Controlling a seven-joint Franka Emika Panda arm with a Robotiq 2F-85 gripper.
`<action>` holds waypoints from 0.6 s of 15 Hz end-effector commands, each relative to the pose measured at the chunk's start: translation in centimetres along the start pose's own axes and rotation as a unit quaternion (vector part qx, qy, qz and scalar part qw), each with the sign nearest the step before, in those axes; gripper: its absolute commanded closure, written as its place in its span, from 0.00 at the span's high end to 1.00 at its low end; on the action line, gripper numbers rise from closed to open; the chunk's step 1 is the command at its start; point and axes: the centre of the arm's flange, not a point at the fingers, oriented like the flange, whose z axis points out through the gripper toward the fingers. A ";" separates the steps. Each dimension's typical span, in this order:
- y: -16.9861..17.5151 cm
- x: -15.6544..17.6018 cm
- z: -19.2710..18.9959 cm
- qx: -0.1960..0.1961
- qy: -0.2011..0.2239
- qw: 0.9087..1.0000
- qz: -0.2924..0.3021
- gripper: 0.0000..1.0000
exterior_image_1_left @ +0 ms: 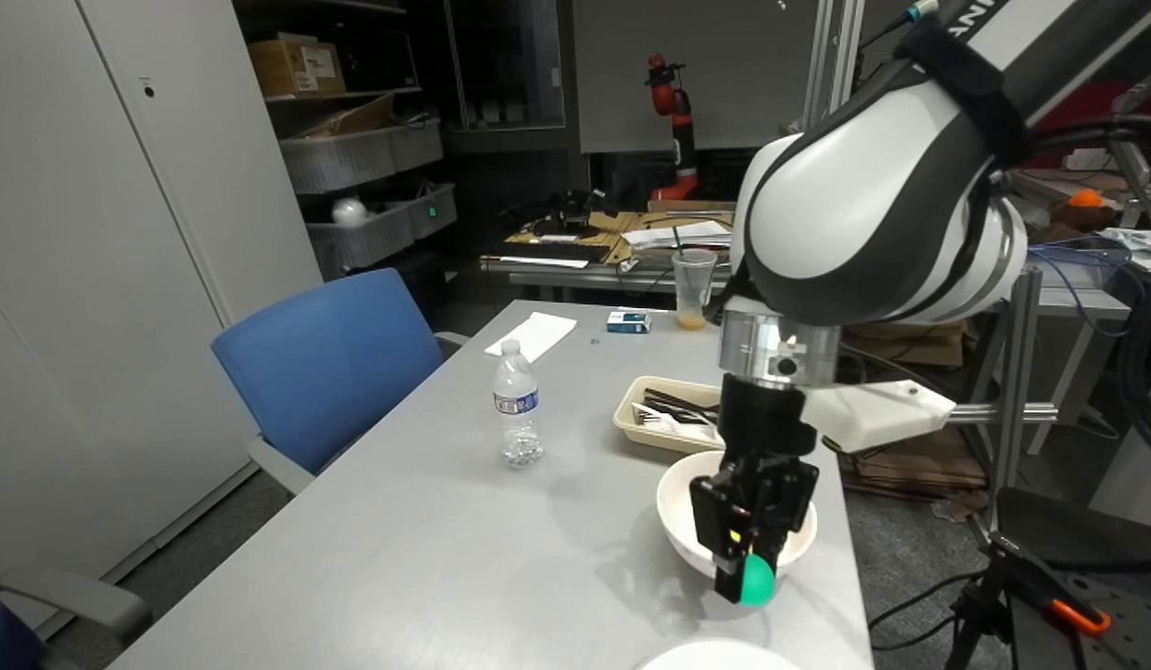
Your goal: Move the green and purple objects from the bowl to the plate respectively
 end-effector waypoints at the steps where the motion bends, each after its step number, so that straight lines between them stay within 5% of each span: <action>1: -0.7 -3.0 2.1 0.011 -0.029 0.999 -0.015 0.18; 9: -0.4 -6.2 9.6 -0.001 -0.050 0.999 0.017 0.18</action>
